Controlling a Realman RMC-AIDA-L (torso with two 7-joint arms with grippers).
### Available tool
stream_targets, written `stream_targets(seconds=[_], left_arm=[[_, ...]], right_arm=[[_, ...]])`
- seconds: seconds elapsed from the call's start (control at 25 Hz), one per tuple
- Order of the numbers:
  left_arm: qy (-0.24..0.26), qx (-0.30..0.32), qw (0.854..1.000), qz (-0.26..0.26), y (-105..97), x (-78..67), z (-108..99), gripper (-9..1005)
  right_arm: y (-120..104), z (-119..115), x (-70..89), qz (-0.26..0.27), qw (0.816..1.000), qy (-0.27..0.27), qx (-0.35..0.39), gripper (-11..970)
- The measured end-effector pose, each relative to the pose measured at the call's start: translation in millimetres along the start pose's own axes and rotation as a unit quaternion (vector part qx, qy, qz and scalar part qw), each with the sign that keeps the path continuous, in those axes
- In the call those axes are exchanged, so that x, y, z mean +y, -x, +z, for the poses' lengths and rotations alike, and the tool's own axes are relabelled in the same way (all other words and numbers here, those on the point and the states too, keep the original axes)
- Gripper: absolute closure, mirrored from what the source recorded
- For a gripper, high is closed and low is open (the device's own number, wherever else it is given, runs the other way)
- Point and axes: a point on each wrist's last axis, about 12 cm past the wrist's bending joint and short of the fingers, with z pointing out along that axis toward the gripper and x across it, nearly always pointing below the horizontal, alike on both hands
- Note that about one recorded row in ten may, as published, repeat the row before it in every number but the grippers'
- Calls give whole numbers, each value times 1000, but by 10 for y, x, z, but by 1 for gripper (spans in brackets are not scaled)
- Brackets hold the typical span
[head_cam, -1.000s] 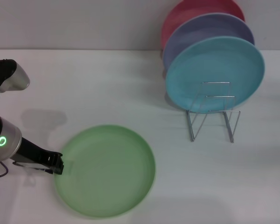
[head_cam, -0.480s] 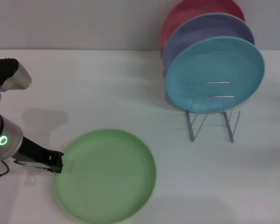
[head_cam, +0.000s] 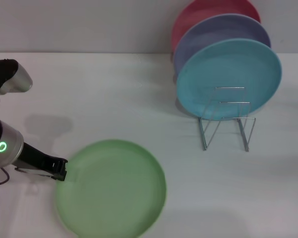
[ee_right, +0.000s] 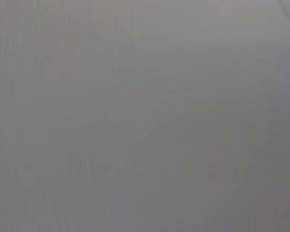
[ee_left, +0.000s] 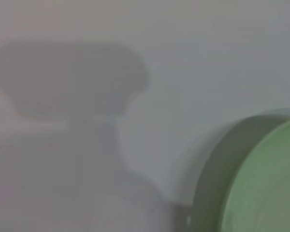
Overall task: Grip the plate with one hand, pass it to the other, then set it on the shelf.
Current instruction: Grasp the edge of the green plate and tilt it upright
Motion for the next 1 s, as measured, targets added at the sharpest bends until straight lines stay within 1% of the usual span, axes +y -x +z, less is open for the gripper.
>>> stream_targets(seconds=[0.16,0.24,0.28,0.32,0.36,0.4,0.44,0.48,0.6,0.64,0.68,0.72,0.76,0.8,0.84,0.88,0.92,0.96,1.0], left_arm=[[0,-23,1000,-4,36,23,-79,973],[2,-55,998,-13,100,71,-150,972],[2,-55,998,-13,100,71,-150,972],[4,-79,997,-20,148,113,-182,972],[4,-79,997,-20,148,113,-182,972],[5,-95,995,-24,180,139,-199,971],[2,-125,992,-31,234,181,-213,971],[2,-125,992,-31,234,181,-213,971],[-11,-181,983,-38,313,247,-218,971],[-13,-224,974,-42,356,296,-222,970],[-13,-224,974,-42,356,296,-222,970],[-12,-263,964,-46,383,343,-214,970],[-12,-263,964,-46,383,343,-214,970],[-12,-285,957,-48,394,370,-208,970],[-13,-328,943,-57,405,427,-181,969],[-13,-328,943,-57,405,427,-181,969],[-8,-362,930,-64,399,474,-141,969],[-8,-362,930,-64,399,474,-141,969],[-2,-385,920,-69,394,495,-114,969]], right_arm=[[-2,-6,0,0,1000,-1,0,257],[-7,-15,1,1,1000,-2,1,258],[-7,-15,1,1,1000,-2,1,258],[-11,-21,4,2,1000,-2,2,258],[-11,-21,4,2,1000,-2,2,258],[-12,-23,5,2,1000,-2,2,258],[-16,-23,3,1,1000,-2,4,258],[-16,-23,3,1,1000,-2,4,258],[-22,-27,1,-2,1000,-3,7,259],[-25,-33,1,-3,1000,-1,8,259],[-26,-35,-2,-4,1000,-1,9,259],[-27,-39,-4,-5,1000,-1,10,259],[-27,-39,-4,-5,1000,-1,10,259],[-29,-47,-10,-5,1000,-2,10,259],[-36,-58,-17,-6,1000,-3,14,259],[-36,-58,-17,-6,1000,-3,14,259],[-46,-70,-25,-7,1000,-4,18,258],[-46,-70,-25,-7,1000,-4,18,258],[-50,-75,-30,-7,1000,-5,20,258]])
